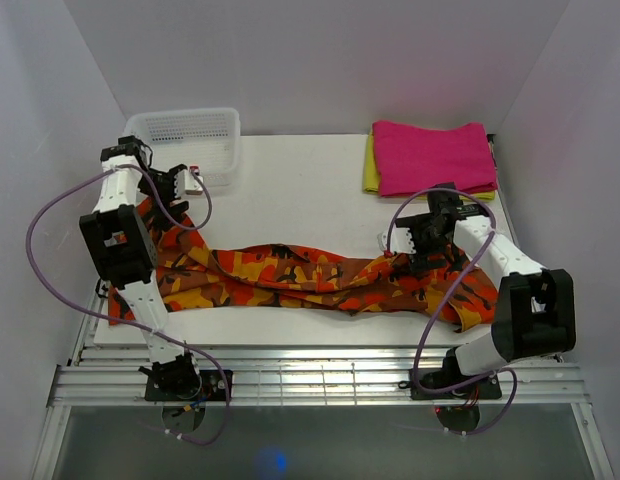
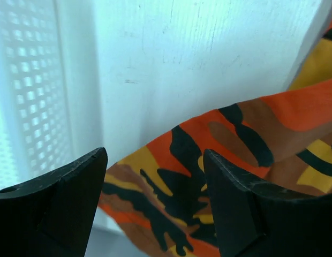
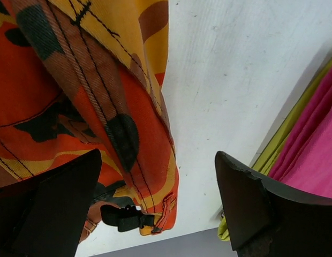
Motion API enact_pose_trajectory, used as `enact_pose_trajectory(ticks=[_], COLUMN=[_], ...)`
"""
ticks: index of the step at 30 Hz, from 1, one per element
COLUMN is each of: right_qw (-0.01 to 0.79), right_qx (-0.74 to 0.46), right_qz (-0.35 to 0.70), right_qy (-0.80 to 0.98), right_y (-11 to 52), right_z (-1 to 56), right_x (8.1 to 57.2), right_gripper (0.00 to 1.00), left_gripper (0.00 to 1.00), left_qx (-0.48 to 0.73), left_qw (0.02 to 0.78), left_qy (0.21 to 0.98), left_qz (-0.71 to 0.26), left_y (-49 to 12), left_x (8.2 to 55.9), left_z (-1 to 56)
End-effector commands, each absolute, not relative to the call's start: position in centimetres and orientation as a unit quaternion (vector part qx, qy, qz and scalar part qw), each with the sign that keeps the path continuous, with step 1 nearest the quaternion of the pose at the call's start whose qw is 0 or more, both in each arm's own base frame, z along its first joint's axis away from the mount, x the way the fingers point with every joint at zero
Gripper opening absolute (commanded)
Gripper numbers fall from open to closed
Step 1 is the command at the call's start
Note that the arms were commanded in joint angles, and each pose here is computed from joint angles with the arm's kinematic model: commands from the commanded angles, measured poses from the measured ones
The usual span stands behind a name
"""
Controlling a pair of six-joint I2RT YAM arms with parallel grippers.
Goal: Fold and stack the trousers
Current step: Flatten the trousers out
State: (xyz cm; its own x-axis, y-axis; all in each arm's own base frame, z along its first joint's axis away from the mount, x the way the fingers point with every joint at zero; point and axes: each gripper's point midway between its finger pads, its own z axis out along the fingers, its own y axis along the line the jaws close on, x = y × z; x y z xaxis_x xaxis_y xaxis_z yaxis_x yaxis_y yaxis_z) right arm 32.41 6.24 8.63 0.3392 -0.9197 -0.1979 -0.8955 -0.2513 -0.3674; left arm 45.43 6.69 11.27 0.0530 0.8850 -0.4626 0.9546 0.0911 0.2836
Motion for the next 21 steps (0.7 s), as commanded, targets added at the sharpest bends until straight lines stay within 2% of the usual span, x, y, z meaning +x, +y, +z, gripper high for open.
enact_pose_trajectory(ticks=[1, 3, 4, 5, 6, 7, 8, 9, 10, 11, 12, 14, 15, 18, 21], right_qw=[0.181, 0.173, 0.171, 0.176, 0.172, 0.172, 0.173, 0.179, 0.181, 0.184, 0.192, 0.202, 0.214, 0.242, 0.272], right_qx=[-0.804, -0.806, -0.806, -0.804, -0.802, -0.795, -0.79, -0.784, -0.777, -0.766, -0.758, -0.746, -0.74, -0.72, -0.695], right_qz=[-0.017, -0.026, -0.028, -0.035, -0.036, -0.035, -0.034, -0.037, -0.037, -0.036, -0.042, -0.039, -0.041, -0.048, -0.058], right_qy=[0.566, 0.566, 0.566, 0.567, 0.571, 0.581, 0.587, 0.593, 0.602, 0.615, 0.621, 0.633, 0.636, 0.649, 0.663], right_y=[5.9, 5.6, 5.5, 5.5, 5.4, 5.4, 5.4, 5.6, 5.5, 5.6, 5.5, 5.4, 5.4, 5.1, 4.3], right_z=[7.5, 7.1, 6.8, 6.7, 6.5, 6.6, 6.8, 7.6, 8.0, 8.4, 9.6, 10.8, 12.1, 14.4, 16.1], right_x=[31.5, 31.8, 32.0, 32.5, 32.8, 32.9, 33.1, 33.7, 33.8, 33.8, 34.0, 33.8, 33.6, 32.9, 31.7], right_gripper=[0.91, 0.86, 0.83, 0.75, 0.56, 0.48, 0.4, 0.26, 0.19, 0.13, 0.08, 0.08, 0.08, 0.08, 0.08], left_gripper=[0.82, 0.8, 0.75, 0.72, 0.68, 0.63, 0.48, 0.41, 0.35, 0.21, 0.14, 0.02, 0.0, 0.0, 0.0], left_qx=[0.651, 0.64, 0.629, 0.625, 0.622, 0.62, 0.612, 0.607, 0.601, 0.592, 0.587, 0.571, 0.552, 0.504, 0.443], left_qw=[0.253, 0.249, 0.255, 0.254, 0.246, 0.245, 0.244, 0.243, 0.242, 0.24, 0.238, 0.243, 0.251, 0.313, 0.394], left_qy=[0.713, 0.724, 0.732, 0.736, 0.741, 0.743, 0.75, 0.754, 0.758, 0.765, 0.77, 0.78, 0.79, 0.8, 0.802], left_qz=[-0.065, -0.069, -0.055, -0.056, -0.064, -0.057, -0.061, -0.065, -0.071, -0.078, -0.083, -0.085, -0.086, -0.089, -0.068], left_y=[8.3, 8.4, 8.9, 8.9, 8.7, 8.9, 8.9, 8.8, 8.6, 8.4, 8.4, 8.5, 8.7, 9.8, 13.9], left_x=[45.7, 45.7, 46.3, 46.2, 45.4, 45.5, 45.2, 44.9, 44.4, 44.0, 43.7, 43.2, 43.2, 43.1, 41.6], left_z=[10.1, 8.6, 8.2, 7.6, 6.5, 6.1, 5.6, 5.3, 4.7, 4.5, 4.3, 4.6, 5.1, 8.9, 14.3])
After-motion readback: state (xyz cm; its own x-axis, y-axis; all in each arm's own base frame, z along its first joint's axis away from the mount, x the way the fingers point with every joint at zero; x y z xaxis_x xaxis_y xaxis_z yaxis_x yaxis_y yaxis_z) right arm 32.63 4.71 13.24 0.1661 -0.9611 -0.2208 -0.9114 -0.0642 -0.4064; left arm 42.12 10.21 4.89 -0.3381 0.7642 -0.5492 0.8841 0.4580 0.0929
